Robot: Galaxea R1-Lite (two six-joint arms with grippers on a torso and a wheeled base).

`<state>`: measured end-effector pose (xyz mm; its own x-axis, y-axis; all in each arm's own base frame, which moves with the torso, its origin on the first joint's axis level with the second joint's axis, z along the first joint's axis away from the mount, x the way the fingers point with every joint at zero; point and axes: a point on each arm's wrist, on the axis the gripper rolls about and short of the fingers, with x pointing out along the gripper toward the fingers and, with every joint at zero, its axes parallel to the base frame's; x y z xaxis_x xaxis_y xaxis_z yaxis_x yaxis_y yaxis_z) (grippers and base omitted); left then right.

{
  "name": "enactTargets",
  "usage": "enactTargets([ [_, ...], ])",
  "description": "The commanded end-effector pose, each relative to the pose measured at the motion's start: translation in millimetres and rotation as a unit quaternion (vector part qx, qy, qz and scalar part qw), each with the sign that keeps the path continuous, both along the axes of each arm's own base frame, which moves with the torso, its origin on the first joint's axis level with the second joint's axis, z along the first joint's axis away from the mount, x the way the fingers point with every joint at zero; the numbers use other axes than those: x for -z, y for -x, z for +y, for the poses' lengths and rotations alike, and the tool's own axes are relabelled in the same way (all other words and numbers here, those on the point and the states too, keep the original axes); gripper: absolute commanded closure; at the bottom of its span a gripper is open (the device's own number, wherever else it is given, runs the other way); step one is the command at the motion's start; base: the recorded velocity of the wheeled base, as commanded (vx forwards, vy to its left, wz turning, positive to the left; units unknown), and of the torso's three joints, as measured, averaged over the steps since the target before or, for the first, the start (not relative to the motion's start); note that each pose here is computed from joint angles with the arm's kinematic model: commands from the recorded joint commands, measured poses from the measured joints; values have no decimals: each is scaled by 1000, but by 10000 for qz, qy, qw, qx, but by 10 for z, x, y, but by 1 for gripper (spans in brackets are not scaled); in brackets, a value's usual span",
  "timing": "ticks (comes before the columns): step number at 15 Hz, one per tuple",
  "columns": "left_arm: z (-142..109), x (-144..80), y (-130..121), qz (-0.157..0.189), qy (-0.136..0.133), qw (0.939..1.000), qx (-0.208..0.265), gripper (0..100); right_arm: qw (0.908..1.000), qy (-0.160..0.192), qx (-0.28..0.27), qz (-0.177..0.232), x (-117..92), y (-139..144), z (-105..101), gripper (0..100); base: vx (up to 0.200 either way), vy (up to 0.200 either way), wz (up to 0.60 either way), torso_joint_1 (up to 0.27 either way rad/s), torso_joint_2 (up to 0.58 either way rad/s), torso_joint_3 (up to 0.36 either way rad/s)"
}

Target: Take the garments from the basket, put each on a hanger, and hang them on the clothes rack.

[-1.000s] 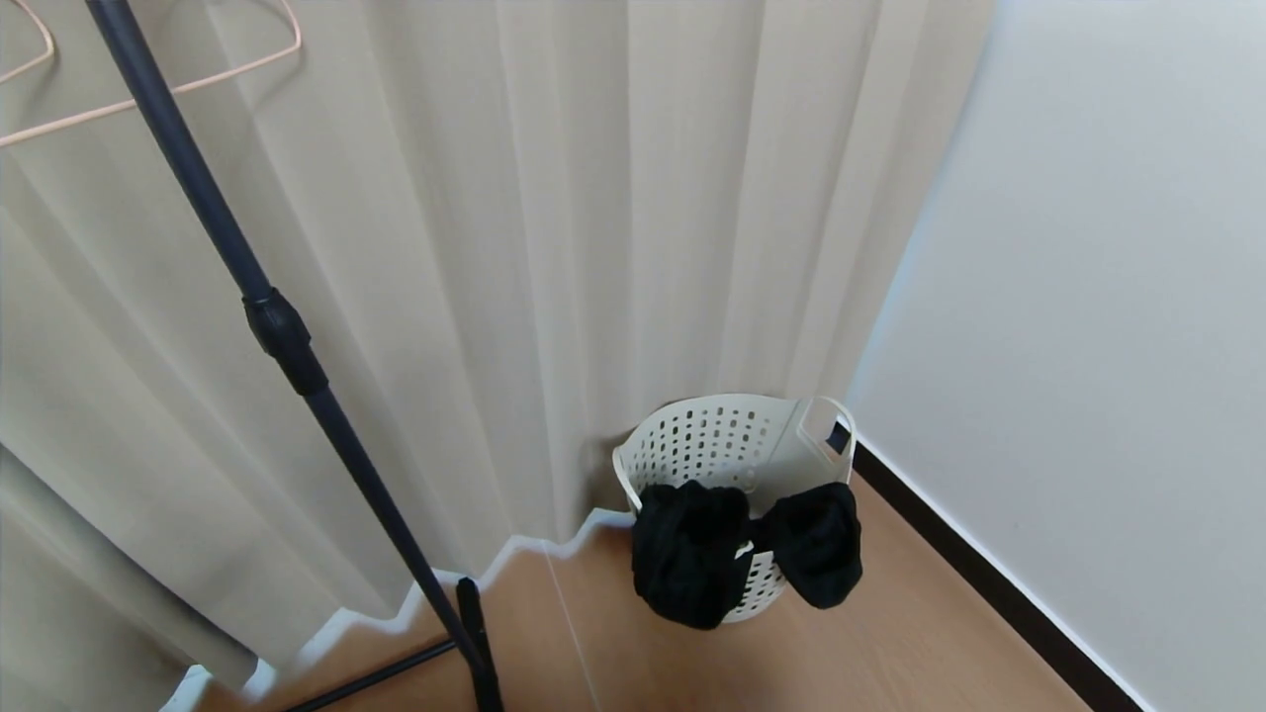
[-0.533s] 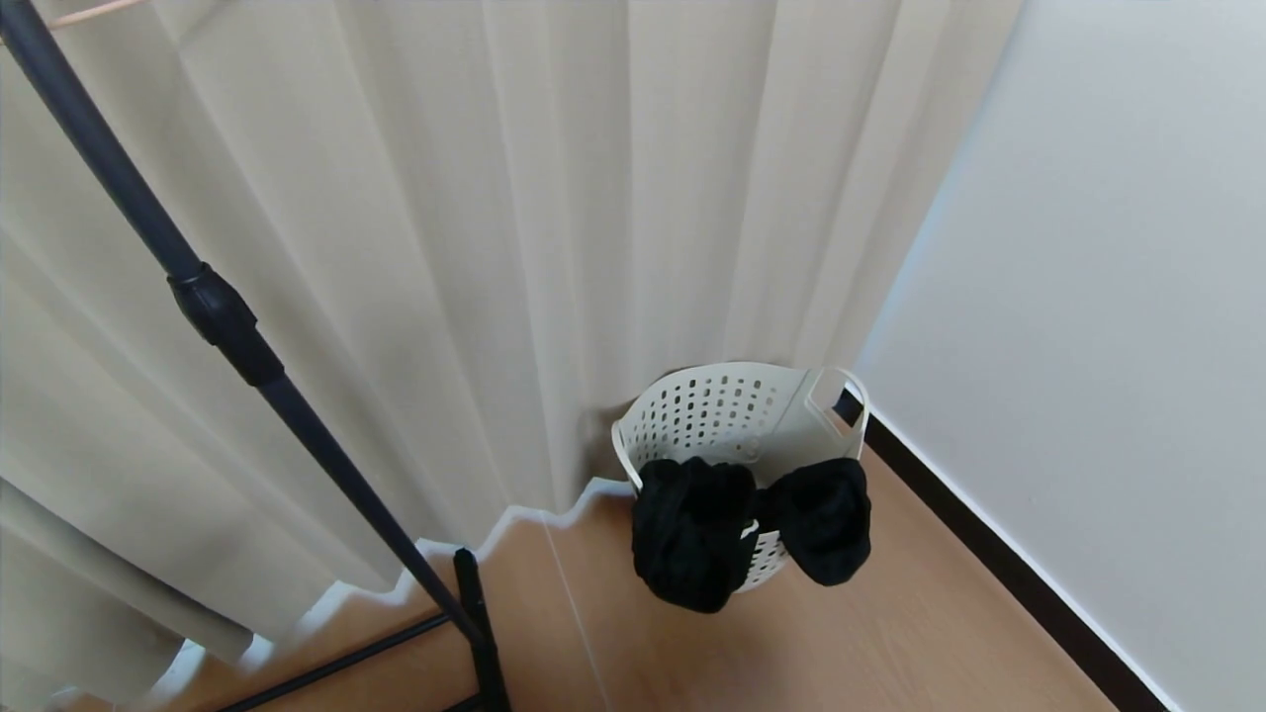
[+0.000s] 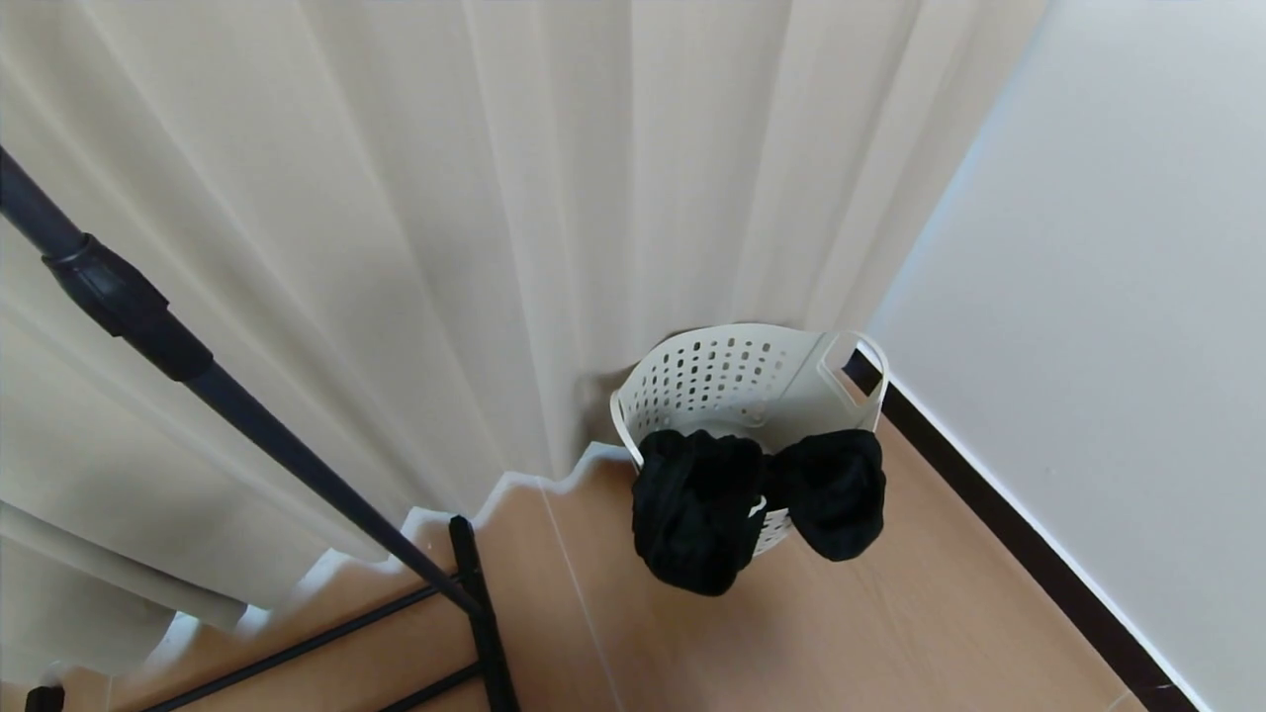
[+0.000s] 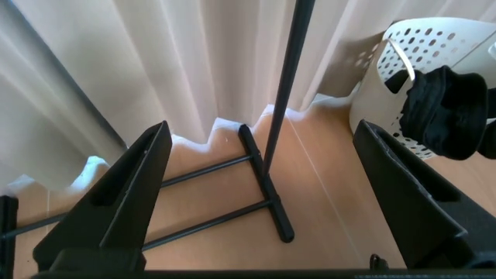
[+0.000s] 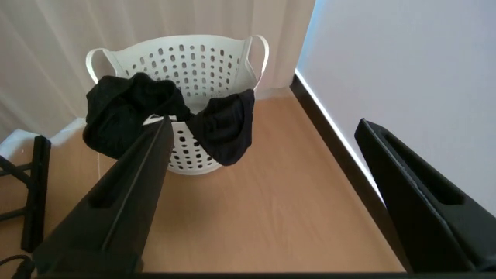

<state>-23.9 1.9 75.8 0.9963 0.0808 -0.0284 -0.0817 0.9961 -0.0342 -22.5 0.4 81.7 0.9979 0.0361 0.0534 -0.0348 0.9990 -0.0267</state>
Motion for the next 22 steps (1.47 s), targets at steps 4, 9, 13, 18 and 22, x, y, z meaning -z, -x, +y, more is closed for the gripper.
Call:
enactTargets([
  [4,0,2,-1,11,-7,10000,-2,0,10000,4,-3,6,-1,-1,0,0,0,0,0,4,1,-196],
  [9,0,-2,0,3,1,10000,-2,0,10000,-59,17,-7,-2,0,-1,0,0,0,0,3,5,-196],
  [13,0,-2,0,4,-7,10000,-2,0,10000,11,13,-2,0,0,-1,0,0,0,0,5,0,-199],
  [18,0,1,-1,3,1,10000,-18,0,10000,80,9,-4,0,0,0,0,0,0,0,1,2,-197],
  [22,0,1,-1,4,-15,10000,-17,0,9978,133,26,646,2,-89,-1,0,0,0,0,3,4,-103],
])
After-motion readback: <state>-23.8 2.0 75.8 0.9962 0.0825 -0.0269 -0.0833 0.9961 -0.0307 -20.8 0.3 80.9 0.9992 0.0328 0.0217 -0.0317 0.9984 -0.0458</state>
